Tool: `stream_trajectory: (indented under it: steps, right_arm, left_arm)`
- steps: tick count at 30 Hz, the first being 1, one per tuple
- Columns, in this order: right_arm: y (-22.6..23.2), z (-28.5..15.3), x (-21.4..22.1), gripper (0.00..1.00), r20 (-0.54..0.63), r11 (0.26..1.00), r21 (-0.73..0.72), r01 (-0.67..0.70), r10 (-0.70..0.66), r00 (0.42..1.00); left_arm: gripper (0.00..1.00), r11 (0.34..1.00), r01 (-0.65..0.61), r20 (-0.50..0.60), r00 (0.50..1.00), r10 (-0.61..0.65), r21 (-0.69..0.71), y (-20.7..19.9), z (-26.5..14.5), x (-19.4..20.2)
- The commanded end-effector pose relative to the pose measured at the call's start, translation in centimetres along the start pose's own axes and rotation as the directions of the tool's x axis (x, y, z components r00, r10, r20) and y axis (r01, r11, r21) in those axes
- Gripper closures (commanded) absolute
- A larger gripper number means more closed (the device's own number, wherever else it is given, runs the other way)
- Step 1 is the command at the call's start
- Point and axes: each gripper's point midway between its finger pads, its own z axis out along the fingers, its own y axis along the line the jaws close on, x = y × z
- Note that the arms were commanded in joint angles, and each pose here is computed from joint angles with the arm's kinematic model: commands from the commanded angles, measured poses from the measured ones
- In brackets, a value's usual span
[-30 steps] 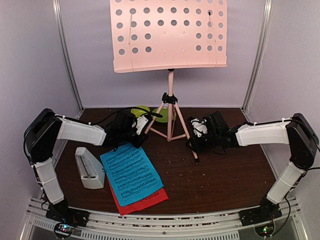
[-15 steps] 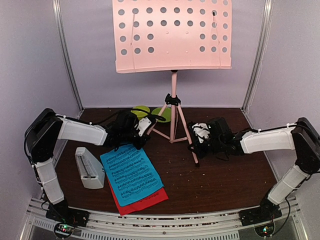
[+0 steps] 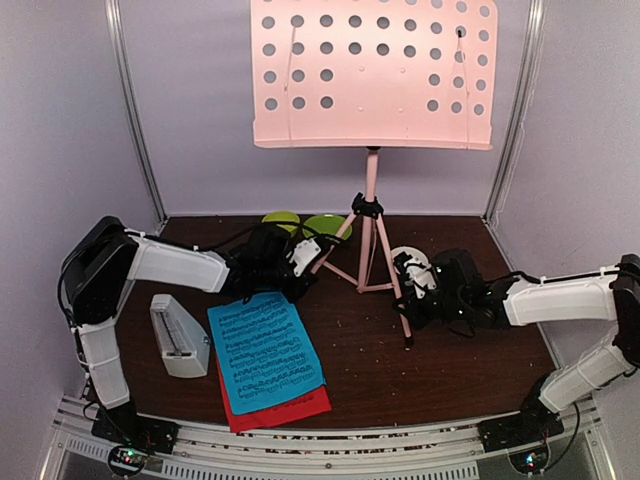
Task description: Set up the instrument practice props
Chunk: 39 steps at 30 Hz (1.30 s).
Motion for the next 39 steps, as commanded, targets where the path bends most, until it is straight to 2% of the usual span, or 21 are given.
stream_trajectory:
  steps: [1,4,6,10,12,13,15,18,23,26,29,32,35,39]
  right_arm:
    - [-1.1,-0.6,1.3,0.97,-0.029,0.993,0.072,-0.094,0.097,0.995]
    - [-0.7,-1.0,0.9,0.80,-0.030,0.994,0.065,-0.091,0.094,0.995]
    - [-0.3,-1.3,0.7,0.58,-0.038,0.995,0.049,-0.091,0.093,0.995]
    - [-0.3,-2.7,-0.3,0.31,-0.015,0.993,0.057,-0.106,0.107,0.994]
    - [-0.5,-3.8,-1.1,0.22,0.016,0.991,0.067,-0.116,0.115,0.993]
    - [-0.6,-4.3,-1.5,0.18,0.028,0.990,0.075,-0.119,0.117,0.993]
    - [-0.9,-5.6,-2.3,0.11,0.046,0.988,0.097,-0.122,0.118,0.992]
    - [-1.6,-7.3,-3.2,0.01,0.076,0.983,0.134,-0.122,0.113,0.991]
    - [-4.1,-10.8,-4.2,0.00,0.175,0.945,0.264,-0.195,0.152,0.973]
    - [-5.7,-13.6,-4.9,0.00,0.293,0.907,0.313,-0.283,0.191,0.937]
    - [-5.7,-15.1,-4.7,0.00,0.353,0.903,0.281,-0.323,0.216,0.910]
    - [-5.1,-15.7,-4.2,0.00,0.371,0.914,0.212,-0.345,0.251,0.894]
    - [-2.7,-15.1,-3.8,0.00,0.306,0.950,0.095,-0.299,0.258,0.916]
    - [-0.3,-14.3,-3.0,0.00,0.233,0.950,-0.012,-0.313,0.308,0.922]
  left_arm:
    - [0.89,0.993,0.082,0.035,0.996,-0.080,-0.085,3.0,0.0,-1.7]
    - [0.74,0.992,0.084,0.051,0.996,-0.079,-0.093,3.3,-0.8,-2.4]
    - [0.63,0.994,0.080,0.082,0.994,-0.073,-0.079,3.1,-2.0,-3.4]
    - [0.38,0.991,0.086,0.102,0.992,-0.076,-0.103,3.5,-4.2,-3.7]
    - [0.24,0.988,0.097,0.109,0.990,-0.084,-0.121,3.8,-5.3,-3.9]
    - [0.12,0.984,0.110,0.111,0.989,-0.095,-0.137,4.1,-5.9,-4.0]
    - [0.03,0.970,0.164,0.114,0.983,-0.144,-0.182,4.9,-7.1,-3.8]
    - [0.02,0.944,0.220,0.136,0.972,-0.191,-0.245,6.0,-9.2,-3.8]
    - [0.02,0.879,0.304,0.154,0.952,-0.265,-0.367,8.3,-13.8,-3.9]
    - [0.02,0.876,0.331,0.144,0.943,-0.299,-0.351,8.0,-15.6,-3.6]
    - [0.02,0.848,0.388,0.110,0.921,-0.375,-0.360,7.9,-17.0,-2.5]
    - [0.02,0.832,0.439,0.026,0.889,-0.458,-0.340,7.1,-17.5,-0.7]
    - [0.02,0.833,0.469,-0.060,0.861,-0.506,-0.292,5.2,-17.4,1.6]
    - [0.02,0.794,0.542,-0.152,0.791,-0.592,-0.274,3.6,-17.1,5.3]
